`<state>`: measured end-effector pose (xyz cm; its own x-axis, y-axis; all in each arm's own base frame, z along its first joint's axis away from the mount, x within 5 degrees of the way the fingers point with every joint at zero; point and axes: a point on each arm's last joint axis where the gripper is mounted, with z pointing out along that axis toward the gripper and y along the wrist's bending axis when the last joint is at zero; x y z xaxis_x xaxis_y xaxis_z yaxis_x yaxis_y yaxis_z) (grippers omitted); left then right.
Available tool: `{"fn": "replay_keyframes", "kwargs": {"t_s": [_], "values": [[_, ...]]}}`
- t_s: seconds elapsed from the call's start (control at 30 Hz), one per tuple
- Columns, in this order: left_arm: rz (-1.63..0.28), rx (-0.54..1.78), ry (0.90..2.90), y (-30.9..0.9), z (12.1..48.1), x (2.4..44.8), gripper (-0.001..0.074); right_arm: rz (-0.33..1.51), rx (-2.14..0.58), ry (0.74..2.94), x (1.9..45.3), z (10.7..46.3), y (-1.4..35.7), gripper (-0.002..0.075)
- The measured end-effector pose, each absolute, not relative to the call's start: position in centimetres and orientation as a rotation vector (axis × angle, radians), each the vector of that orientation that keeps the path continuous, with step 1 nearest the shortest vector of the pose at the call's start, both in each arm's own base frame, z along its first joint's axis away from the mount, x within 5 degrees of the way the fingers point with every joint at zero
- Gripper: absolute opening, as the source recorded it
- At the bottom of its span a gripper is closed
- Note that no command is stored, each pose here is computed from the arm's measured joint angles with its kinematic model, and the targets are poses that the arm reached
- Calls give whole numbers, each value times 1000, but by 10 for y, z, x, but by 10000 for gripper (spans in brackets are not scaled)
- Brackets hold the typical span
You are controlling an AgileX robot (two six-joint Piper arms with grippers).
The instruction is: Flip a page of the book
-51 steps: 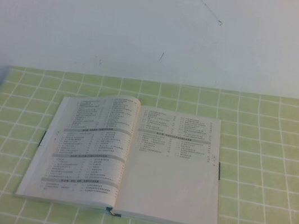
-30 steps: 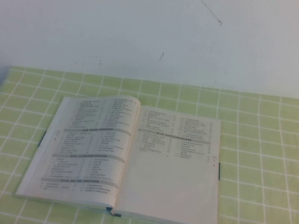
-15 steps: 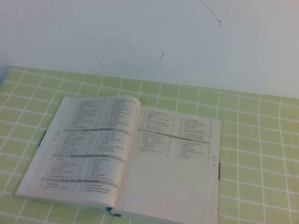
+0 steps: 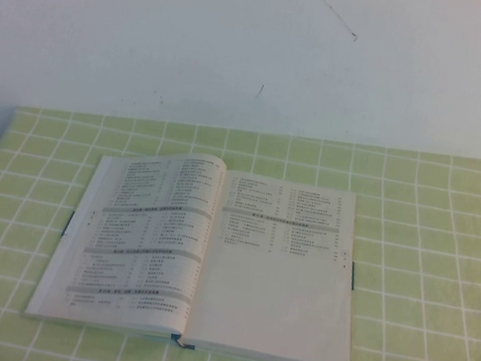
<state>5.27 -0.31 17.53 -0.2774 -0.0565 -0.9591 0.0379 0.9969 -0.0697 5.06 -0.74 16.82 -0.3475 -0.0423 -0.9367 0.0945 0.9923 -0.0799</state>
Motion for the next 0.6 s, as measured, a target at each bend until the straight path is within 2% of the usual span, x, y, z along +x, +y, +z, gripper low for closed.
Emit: {"fn": "replay_keyframes", "kwargs": {"t_s": [0.27,0.6], "values": [[-93,-13,1787,-3,180,54,-4,-147,26,1819,54,175,-7,-4],[-52,42,1334,-4,220,54,-4,-154,-16,1338,54,219,-4,-4]]}}
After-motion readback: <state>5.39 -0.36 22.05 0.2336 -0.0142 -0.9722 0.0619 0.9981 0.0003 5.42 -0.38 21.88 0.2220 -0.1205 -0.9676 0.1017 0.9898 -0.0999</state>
